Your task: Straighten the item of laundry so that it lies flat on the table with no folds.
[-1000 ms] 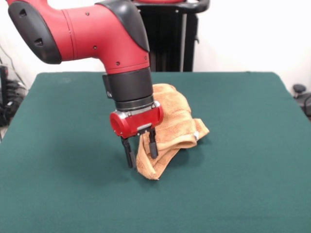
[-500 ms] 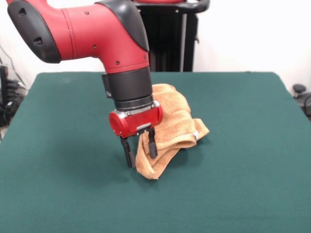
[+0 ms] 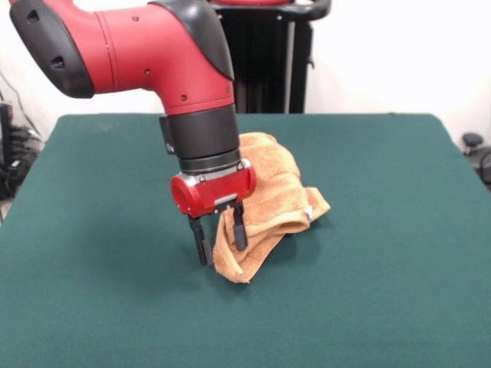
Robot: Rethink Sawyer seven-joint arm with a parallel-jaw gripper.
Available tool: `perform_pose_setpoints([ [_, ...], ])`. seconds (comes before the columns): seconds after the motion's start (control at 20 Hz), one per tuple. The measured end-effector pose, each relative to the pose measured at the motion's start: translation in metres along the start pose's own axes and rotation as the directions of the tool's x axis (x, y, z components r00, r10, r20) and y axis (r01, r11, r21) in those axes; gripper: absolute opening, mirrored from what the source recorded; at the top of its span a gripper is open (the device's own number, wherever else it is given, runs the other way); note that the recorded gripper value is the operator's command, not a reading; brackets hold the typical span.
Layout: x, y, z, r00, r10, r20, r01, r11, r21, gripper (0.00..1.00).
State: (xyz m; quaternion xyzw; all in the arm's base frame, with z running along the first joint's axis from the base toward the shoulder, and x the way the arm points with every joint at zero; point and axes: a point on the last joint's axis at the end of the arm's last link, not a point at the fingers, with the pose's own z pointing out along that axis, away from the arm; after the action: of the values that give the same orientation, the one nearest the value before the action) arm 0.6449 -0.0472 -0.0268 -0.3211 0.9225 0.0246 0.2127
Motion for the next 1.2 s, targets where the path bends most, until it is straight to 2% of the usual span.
perform_pose_setpoints([
  [0.45,0.006,-0.004,0.000,1.000,0.017,0.010,-0.017,1.000,0.001,1.00],
  [0.65,0.015,-0.007,0.005,0.999,0.046,0.018,-0.046,0.999,-0.008,1.00],
  [1.2,0.019,-0.006,0.013,0.995,0.084,0.057,-0.082,0.996,-0.024,1.00],
])
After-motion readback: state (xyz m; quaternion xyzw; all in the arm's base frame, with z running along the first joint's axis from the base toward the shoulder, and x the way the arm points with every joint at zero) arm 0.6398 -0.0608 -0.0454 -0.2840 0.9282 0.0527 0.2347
